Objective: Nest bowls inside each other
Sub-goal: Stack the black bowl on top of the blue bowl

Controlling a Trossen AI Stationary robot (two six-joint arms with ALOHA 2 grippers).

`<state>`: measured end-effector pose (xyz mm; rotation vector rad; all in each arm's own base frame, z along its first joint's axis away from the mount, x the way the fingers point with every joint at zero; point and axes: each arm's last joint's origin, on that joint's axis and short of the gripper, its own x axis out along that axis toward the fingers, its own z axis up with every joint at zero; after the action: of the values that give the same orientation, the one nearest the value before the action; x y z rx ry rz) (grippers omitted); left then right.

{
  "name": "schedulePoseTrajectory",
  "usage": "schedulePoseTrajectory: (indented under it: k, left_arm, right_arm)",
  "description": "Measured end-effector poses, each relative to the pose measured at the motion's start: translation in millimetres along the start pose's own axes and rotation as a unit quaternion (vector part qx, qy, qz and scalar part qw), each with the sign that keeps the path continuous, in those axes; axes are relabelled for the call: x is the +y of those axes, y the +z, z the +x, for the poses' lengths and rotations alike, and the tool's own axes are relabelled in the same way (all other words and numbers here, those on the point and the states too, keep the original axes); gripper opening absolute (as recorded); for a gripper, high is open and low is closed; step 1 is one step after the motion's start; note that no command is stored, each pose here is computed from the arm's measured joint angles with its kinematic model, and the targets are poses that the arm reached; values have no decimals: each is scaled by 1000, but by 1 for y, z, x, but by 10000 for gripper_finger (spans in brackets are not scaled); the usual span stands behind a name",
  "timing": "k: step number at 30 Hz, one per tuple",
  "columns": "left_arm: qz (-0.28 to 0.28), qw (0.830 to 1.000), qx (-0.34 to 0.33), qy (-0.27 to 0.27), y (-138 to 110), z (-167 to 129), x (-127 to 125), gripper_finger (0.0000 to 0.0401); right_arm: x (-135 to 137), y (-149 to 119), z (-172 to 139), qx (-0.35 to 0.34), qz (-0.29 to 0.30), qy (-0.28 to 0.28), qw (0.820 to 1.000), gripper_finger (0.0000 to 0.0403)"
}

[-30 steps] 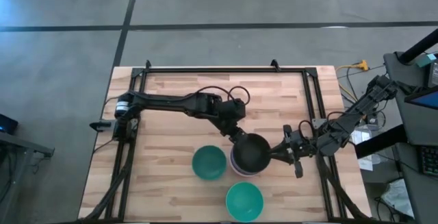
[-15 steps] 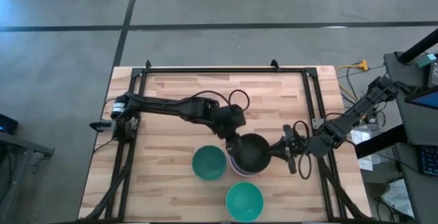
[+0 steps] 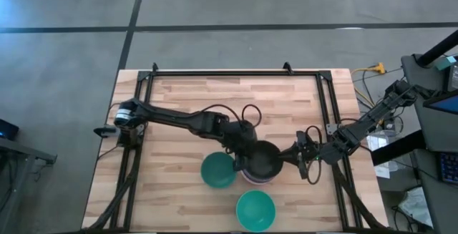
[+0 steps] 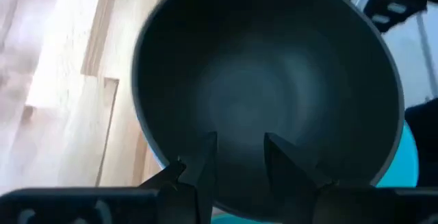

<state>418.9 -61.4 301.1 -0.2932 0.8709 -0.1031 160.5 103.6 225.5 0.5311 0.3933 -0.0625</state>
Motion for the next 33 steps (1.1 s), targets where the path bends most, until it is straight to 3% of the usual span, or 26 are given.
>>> schedulePoseTrajectory:
  k: [7,15,18,22,33]
  left_arm:
    - [34,999,-25,-1,-2,-7,-6,107]
    - [78,991,-110,3,6,-67,-16,107]
    - [96,991,-97,3,-3,-63,-18,107]
    - [113,990,-86,-2,-17,-48,-18,107]
    - [116,986,-112,-30,-36,-20,-13,107]
  right_arm:
    - [2,3,-1,0,4,4,1000,68]
    - [22,24,-6,-36,-28,54,998,68]
    - [33,29,-3,-43,-62,83,994,68]
    - [43,25,12,-24,-83,70,994,68]
    - [61,-3,65,38,-65,14,997,68]
